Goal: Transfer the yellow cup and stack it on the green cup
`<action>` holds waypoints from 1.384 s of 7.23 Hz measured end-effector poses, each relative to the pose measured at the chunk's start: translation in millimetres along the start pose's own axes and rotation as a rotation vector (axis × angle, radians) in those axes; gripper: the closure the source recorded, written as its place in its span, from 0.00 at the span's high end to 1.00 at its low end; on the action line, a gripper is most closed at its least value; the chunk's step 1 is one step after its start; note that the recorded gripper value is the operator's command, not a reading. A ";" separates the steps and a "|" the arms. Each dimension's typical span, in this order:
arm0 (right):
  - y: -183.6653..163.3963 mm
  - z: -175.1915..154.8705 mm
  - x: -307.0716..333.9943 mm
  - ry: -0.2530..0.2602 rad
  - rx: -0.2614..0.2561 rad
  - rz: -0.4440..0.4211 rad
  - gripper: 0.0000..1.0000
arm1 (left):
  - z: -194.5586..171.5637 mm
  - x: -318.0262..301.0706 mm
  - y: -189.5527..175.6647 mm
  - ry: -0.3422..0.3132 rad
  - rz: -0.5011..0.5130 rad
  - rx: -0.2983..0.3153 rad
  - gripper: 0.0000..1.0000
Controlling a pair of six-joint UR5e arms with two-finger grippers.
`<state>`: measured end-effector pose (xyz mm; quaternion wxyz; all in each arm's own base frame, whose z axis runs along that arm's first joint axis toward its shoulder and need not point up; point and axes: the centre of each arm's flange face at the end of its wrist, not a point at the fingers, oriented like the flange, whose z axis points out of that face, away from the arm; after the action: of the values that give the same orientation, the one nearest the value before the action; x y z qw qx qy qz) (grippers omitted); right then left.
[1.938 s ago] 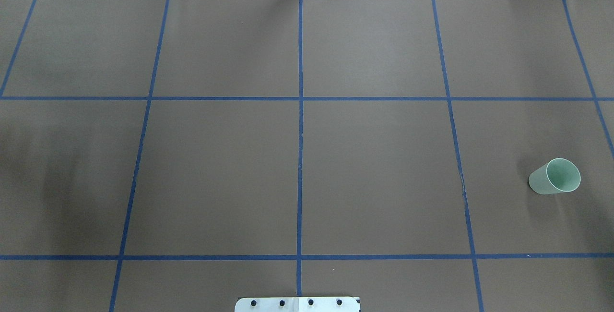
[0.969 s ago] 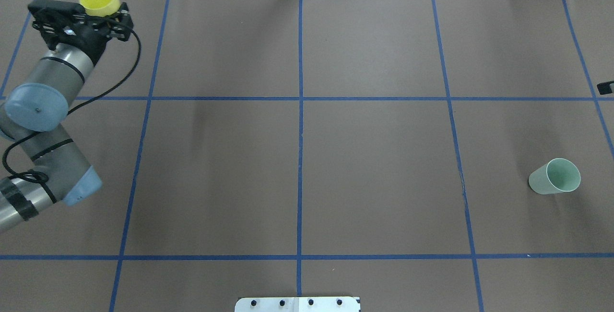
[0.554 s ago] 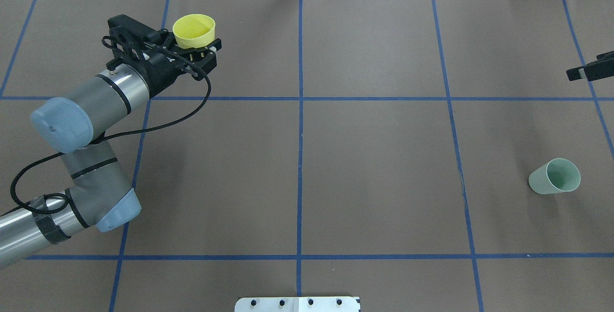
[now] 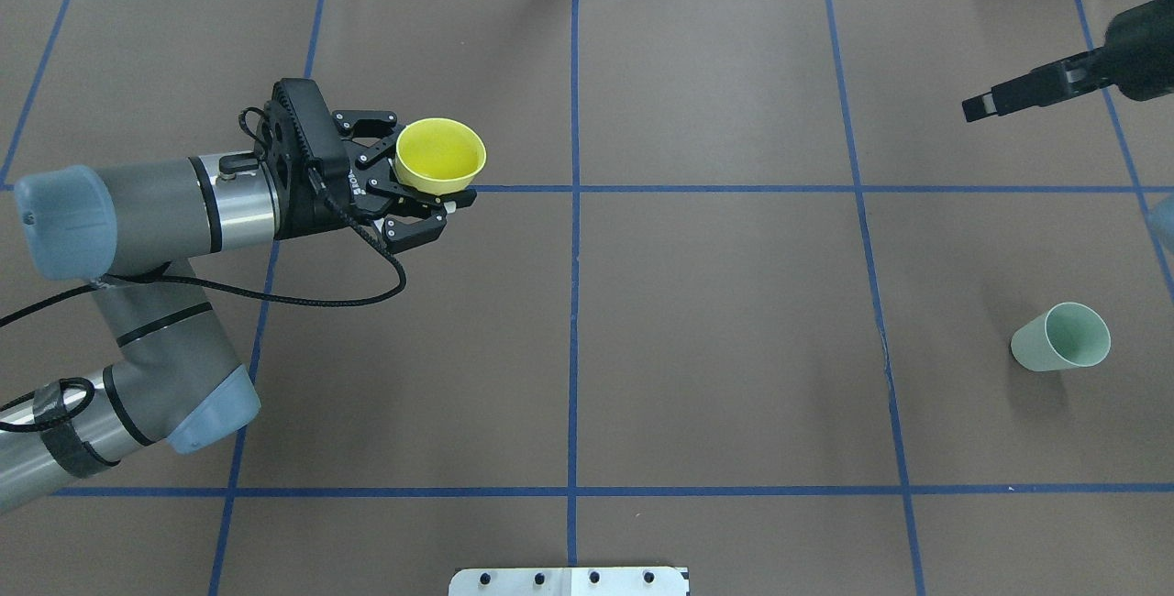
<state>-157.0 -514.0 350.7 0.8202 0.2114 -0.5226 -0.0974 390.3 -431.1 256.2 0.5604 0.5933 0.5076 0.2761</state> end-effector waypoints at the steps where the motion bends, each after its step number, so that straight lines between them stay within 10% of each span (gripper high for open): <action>1: -14.8 17.9 -41.6 -0.046 -0.012 0.072 1.00 | -6.1 9.5 -0.5 0.089 0.020 -0.017 0.25; 5: -38.5 79.9 -236.8 -0.206 -0.088 0.338 0.99 | -7.3 21.9 5.4 0.175 0.025 -0.041 0.25; 10: -10.5 132.2 -380.8 -0.144 -0.187 0.434 0.99 | -10.0 24.6 4.7 0.188 0.031 0.003 0.31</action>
<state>-440.6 -410.7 83.4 0.7985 0.0099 -0.6016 0.0184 390.9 -404.1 256.9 0.5051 0.5732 0.5493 0.3385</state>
